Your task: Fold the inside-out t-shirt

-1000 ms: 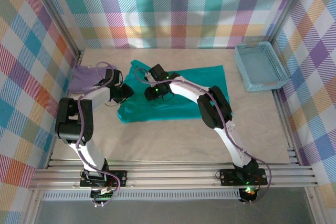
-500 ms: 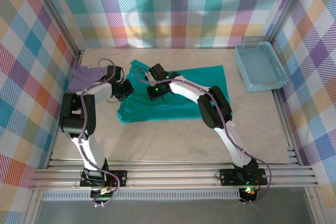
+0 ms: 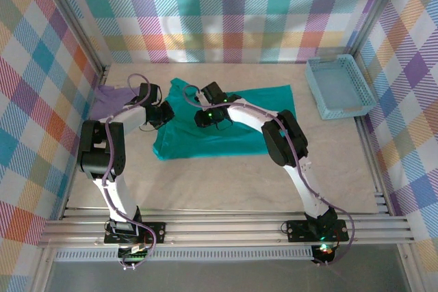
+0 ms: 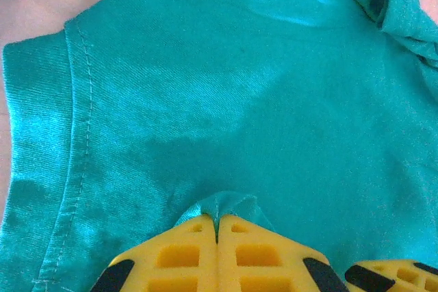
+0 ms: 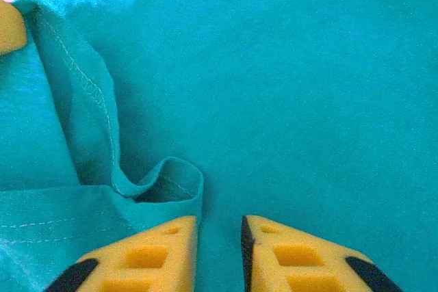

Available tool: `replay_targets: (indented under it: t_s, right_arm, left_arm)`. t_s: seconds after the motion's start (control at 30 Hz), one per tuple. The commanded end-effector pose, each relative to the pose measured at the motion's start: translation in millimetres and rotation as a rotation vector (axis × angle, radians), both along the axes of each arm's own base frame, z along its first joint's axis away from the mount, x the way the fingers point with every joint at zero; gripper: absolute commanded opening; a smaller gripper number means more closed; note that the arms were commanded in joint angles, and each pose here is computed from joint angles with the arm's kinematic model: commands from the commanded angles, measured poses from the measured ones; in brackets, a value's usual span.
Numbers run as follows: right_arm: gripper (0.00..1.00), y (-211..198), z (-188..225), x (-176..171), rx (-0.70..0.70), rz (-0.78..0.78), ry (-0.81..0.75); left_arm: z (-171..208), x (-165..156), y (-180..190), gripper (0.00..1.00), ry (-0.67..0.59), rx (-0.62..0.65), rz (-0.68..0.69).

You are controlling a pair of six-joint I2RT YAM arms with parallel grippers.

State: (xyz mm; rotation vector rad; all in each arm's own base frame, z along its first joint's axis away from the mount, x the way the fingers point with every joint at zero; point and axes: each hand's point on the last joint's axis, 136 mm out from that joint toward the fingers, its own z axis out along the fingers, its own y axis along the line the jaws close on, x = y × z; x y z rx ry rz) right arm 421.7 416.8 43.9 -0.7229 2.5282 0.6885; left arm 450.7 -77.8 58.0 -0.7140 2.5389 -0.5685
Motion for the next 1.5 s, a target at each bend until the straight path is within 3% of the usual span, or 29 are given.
replay_targets:
  t_s: [0.0, 0.67, 1.0, 1.2, 1.47]
  right_arm:
    - [0.33, 14.1, 18.5, -6.1, 0.057, 0.040, -0.003]
    - [0.35, 27.1, -7.3, -12.2, 0.005, 0.080, 0.048]
    - [0.09, 24.2, 2.0, -5.0, 0.001, 0.045, 0.015]
    - [0.02, 20.2, 21.2, -1.6, 0.026, 0.030, -0.032]
    - [0.01, 13.1, 36.7, 0.7, 0.052, 0.019, -0.052]
  left_arm:
    - [-0.5, 0.4, 2.7, 0.03, 0.011, 0.005, -0.013]
    - [-0.5, 0.2, 4.0, 0.03, 0.011, 0.011, -0.015]
    - [0.5, 1.7, 3.5, 0.03, 0.010, 0.008, -0.015]
    - [1.7, 4.7, 3.1, 0.03, 0.006, 0.007, -0.015]
    - [-3.8, -0.4, 4.7, 0.03, 0.041, 0.019, -0.017]
